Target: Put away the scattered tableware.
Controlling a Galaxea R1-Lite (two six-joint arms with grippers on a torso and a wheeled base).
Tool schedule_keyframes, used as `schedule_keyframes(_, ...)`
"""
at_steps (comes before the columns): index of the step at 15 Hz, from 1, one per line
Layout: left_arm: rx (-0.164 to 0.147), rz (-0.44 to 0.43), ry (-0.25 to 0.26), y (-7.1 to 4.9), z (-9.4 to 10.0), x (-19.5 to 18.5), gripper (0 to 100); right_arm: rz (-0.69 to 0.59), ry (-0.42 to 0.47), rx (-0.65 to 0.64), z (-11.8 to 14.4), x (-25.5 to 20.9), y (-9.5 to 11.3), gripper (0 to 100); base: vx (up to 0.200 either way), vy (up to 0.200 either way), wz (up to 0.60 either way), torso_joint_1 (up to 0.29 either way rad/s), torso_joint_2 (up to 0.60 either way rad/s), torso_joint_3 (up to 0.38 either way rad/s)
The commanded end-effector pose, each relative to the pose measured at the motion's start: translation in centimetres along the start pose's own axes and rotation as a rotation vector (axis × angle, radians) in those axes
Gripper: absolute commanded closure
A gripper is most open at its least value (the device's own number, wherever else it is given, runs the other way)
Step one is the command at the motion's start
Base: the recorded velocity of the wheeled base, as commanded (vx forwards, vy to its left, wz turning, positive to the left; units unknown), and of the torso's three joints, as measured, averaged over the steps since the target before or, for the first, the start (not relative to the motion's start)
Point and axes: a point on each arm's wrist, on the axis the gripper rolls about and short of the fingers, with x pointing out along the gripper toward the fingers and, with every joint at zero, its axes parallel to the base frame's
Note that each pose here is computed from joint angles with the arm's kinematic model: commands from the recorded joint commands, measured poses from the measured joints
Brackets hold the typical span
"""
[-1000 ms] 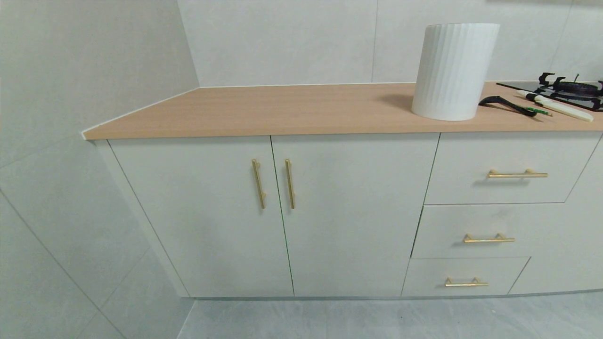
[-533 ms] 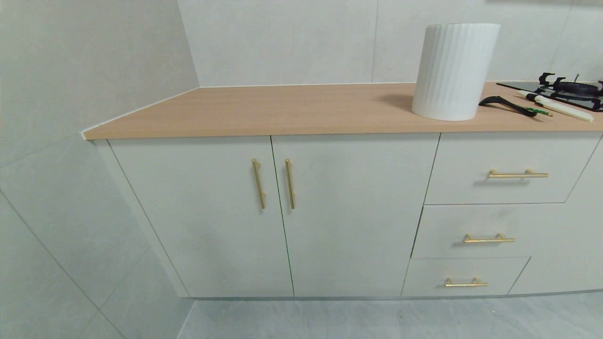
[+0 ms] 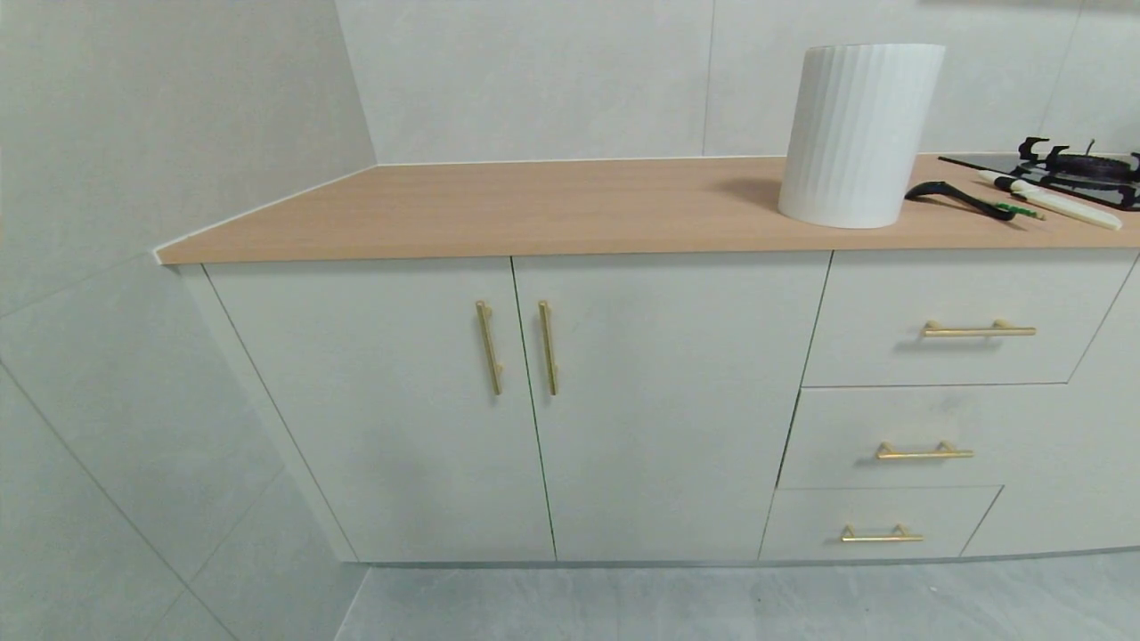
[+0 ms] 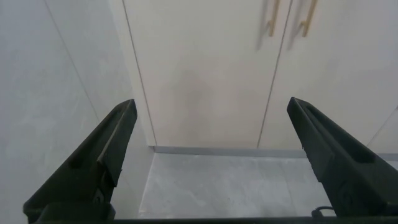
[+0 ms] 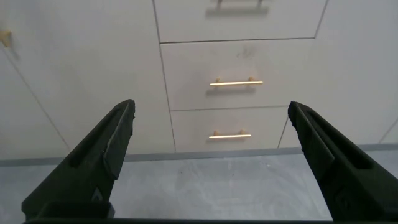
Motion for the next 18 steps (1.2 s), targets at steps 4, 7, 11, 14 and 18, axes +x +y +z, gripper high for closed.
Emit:
schedule_keyframes(4, 0.0, -0.005, 0.001, -0.01, 0.0, 0.02, 0, 0.0, 0.006, 0.002, -0.05, 0.02, 0.0, 0, 0.0, 0.0, 0.0, 0.0, 0.0, 0.0)
schedule_keyframes(7, 0.002, -0.005, 0.001, -0.01, 0.0, 0.02, 0, 0.0, 0.006, 0.002, -0.05, 0.02, 0.0, 0, 0.0, 0.0, 0.0, 0.0, 0.0, 0.0)
schedule_keyframes(11, 0.002, -0.007, 0.001, -0.02, 0.0, 0.02, 0, 0.005, 0.008, 0.002, -0.06, 0.02, 0.01, 0, 0.0, 0.0, 0.0, 0.0, 0.0, 0.0)
schedule_keyframes(14, 0.002, -0.008, 0.002, -0.02, -0.02, 0.02, 0, 0.005, 0.008, 0.002, -0.06, 0.02, 0.01, 0, 0.0, 0.0, 0.0, 0.0, 0.0, 0.0)
schedule_keyframes(18, 0.002, -0.01, 0.001, -0.02, 0.0, 0.02, 0, 0.005, 0.008, 0.002, -0.06, 0.02, 0.01, 0, 0.0, -0.2, 0.0, 0.001, 0.0, 0.002)
